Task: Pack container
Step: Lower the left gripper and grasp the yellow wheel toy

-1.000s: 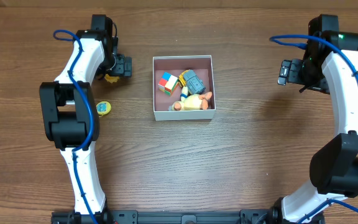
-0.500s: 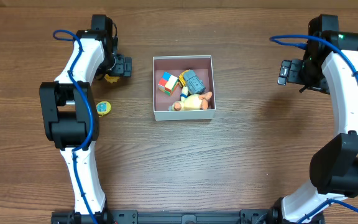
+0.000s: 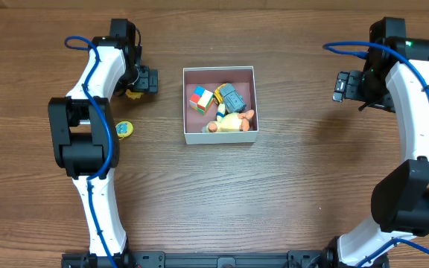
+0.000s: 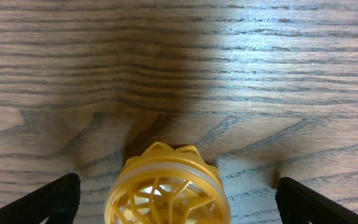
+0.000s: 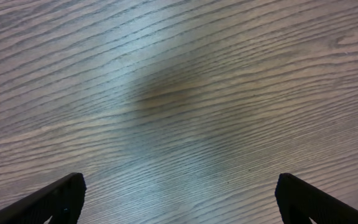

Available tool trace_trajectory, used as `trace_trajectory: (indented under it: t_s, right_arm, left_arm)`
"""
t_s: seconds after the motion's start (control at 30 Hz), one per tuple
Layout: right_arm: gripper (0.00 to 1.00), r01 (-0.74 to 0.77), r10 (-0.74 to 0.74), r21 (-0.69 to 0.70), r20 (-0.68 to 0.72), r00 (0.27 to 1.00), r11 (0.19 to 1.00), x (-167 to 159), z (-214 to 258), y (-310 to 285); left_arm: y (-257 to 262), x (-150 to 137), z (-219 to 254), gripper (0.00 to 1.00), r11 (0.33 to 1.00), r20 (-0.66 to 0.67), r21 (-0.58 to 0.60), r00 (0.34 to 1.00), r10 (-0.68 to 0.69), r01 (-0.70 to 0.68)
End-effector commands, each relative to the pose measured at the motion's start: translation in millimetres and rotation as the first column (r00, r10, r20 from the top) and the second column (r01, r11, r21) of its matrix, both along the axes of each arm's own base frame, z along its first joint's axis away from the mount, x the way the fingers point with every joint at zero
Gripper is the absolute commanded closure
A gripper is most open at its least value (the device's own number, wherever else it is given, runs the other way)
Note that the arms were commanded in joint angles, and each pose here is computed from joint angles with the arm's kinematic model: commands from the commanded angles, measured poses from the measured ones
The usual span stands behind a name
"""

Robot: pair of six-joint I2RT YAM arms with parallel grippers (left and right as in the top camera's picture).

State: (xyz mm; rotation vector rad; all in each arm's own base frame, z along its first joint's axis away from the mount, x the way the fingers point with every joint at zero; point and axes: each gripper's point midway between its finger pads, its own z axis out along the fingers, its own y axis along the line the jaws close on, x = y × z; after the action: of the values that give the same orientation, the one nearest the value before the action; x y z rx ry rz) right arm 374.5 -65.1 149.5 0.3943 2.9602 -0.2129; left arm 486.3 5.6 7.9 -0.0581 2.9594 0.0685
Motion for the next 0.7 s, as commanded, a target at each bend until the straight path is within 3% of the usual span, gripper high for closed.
trace_trajectory:
  t_s: [0.0, 0.17, 0.2, 0.3, 0.43, 0.67]
  right_arm:
    - [0.00, 0.005, -0.005, -0.016, 0.016, 1.000, 1.000, 0.8, 5.4, -3.4]
    - [0.00, 0.005, -0.005, -0.016, 0.016, 1.000, 1.000, 0.8, 5.4, -3.4]
    - [0.00, 0.005, -0.005, -0.016, 0.016, 1.000, 1.000, 0.8, 5.4, -3.4]
    - [0.00, 0.005, -0.005, -0.016, 0.016, 1.000, 1.000, 0.9, 5.4, -3.4]
    - [0.00, 0.005, -0.005, -0.016, 0.016, 1.000, 1.000, 0.9, 5.4, -3.4]
    - [0.00, 0.005, -0.005, -0.016, 0.016, 1.000, 1.000, 0.8, 5.4, -3.4]
  left_arm:
    - [2.3, -1.2, -9.8, 0.00, 1.000, -0.020, 0.016, 1.000, -0.024, 0.024]
    - [2.4, -2.2, -10.8, 0.05, 1.000, -0.023, 0.017, 0.999, -0.024, 0.025]
    - [2.3, -2.3, -10.8, 0.15, 0.999, -0.024, 0.017, 0.999, -0.028, 0.029]
    - [2.4, -2.4, -10.8, 0.28, 0.999, -0.025, 0.018, 0.999, -0.031, 0.032]
    - [2.4, -0.8, -10.6, 0.30, 0.999, -0.018, 0.019, 0.999, -0.031, 0.032]
    - [4.9, 2.4, -9.8, 0.42, 0.999, -0.005, 0.034, 0.999, -0.032, 0.032]
